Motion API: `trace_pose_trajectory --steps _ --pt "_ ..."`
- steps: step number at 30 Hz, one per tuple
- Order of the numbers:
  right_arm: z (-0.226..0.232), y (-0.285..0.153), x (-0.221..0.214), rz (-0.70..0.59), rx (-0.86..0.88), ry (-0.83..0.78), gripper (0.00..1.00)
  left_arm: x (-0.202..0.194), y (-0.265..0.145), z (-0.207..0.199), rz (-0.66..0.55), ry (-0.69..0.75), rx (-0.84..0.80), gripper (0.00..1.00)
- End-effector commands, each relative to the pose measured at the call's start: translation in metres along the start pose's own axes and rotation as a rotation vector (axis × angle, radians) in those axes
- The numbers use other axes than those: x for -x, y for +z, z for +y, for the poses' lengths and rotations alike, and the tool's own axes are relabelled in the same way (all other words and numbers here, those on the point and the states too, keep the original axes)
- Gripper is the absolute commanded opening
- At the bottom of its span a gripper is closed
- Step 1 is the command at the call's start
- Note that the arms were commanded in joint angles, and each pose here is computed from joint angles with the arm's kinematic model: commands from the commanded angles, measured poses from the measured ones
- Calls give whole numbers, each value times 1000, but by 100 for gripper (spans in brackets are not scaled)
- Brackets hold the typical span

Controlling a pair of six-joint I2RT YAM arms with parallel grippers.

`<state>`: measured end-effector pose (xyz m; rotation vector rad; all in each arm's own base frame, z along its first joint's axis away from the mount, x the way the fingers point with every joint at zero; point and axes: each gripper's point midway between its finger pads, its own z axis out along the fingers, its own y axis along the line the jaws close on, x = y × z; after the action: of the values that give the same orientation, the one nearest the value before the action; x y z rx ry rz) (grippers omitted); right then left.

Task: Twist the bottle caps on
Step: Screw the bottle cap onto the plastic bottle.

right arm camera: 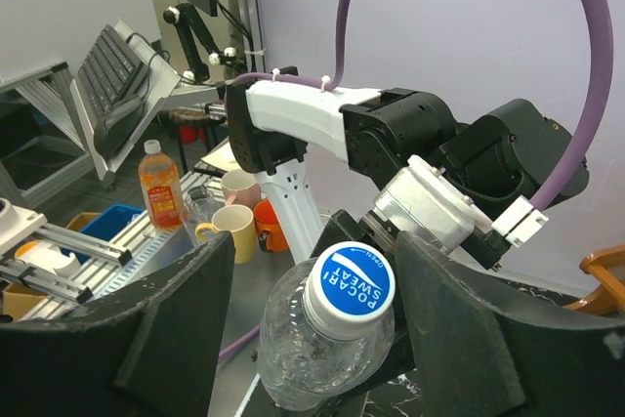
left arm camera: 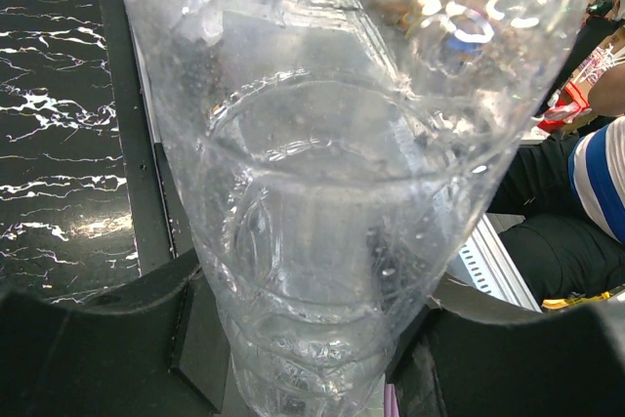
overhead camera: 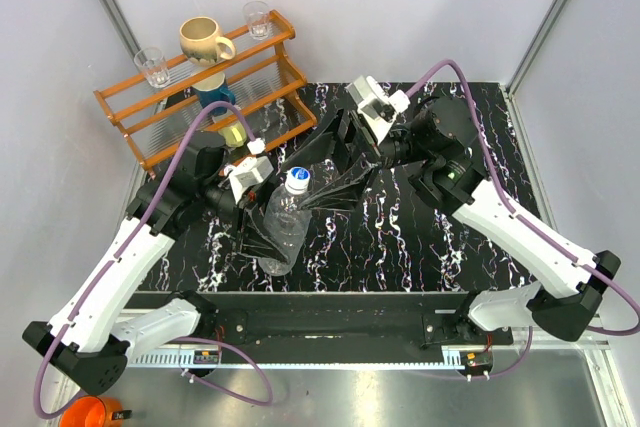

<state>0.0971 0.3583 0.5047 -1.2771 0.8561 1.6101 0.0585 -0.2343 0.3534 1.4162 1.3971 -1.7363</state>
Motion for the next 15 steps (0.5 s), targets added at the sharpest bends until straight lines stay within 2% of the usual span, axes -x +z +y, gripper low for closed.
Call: trace_pose_trajectory --steps 1,5,15 --pt "6 -1 16 -28 26 -27 72 8 -1 -14 -18 88 -70 0" --pt "3 -2 11 -20 25 2 64 8 -1 -13 -13 104 -49 0" --pt "-10 -5 2 -12 -1 61 64 7 -2 -9 4 155 -3 0"
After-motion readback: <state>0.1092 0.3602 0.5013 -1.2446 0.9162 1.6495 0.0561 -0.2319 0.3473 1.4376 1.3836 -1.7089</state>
